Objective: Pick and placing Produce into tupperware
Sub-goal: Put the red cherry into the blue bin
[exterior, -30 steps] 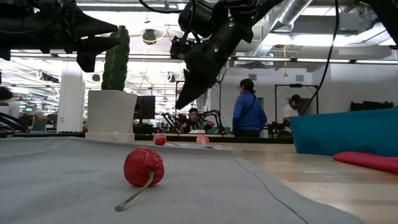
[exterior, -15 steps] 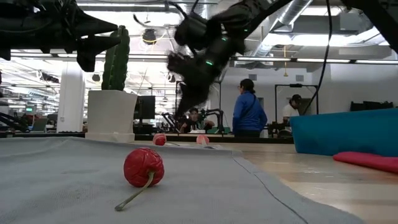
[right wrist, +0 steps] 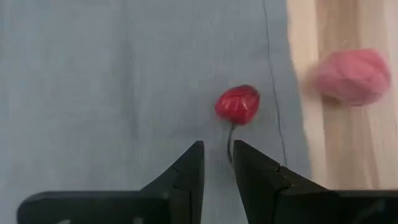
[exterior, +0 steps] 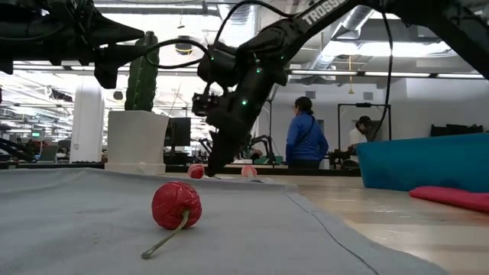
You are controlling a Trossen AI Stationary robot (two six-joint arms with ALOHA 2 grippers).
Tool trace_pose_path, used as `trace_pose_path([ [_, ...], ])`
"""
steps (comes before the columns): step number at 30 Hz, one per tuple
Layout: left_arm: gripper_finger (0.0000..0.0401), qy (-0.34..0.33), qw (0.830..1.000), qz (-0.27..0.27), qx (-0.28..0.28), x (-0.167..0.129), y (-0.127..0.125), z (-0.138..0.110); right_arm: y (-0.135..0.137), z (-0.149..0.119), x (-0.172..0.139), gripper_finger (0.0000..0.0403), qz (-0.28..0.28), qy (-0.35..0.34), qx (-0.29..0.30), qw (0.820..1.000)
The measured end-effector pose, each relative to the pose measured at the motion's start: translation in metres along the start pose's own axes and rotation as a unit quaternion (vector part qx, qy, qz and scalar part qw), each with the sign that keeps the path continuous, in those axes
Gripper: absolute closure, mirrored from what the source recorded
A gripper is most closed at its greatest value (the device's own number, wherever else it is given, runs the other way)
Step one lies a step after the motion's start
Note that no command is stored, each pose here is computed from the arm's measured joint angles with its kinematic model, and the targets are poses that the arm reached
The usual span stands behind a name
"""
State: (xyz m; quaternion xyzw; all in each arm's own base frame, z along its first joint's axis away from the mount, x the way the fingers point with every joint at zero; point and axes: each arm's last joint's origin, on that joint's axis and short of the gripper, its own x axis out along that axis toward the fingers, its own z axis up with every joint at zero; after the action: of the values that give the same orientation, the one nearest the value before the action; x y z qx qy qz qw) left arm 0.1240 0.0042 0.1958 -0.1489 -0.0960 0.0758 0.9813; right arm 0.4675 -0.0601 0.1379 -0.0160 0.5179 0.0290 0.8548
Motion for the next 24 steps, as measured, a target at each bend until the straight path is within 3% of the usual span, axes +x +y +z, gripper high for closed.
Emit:
trace_pose_path([
  [9, 0.0253, 0.000, 1.000, 0.000, 0.001, 0.0000, 0.0000, 0.0000, -0.0012, 0.0054, 0.0115, 0.0301, 0.005, -0.004, -0.006, 1.000],
  [17, 0.0253, 0.000, 1.000, 0.000, 0.000, 0.0000, 0.0000, 0.0000, -0.0045, 0.0047, 0.0084, 0.0387, 0.004, -0.001, -0.001, 1.000],
  [24, 0.0253, 0.000, 1.000, 0.001, 0.003, 0.0000, 0.0000, 0.0000, -0.0034, 0.0042, 0.0080, 0.0392, 0.005, 0.003, 0.006, 1.000],
])
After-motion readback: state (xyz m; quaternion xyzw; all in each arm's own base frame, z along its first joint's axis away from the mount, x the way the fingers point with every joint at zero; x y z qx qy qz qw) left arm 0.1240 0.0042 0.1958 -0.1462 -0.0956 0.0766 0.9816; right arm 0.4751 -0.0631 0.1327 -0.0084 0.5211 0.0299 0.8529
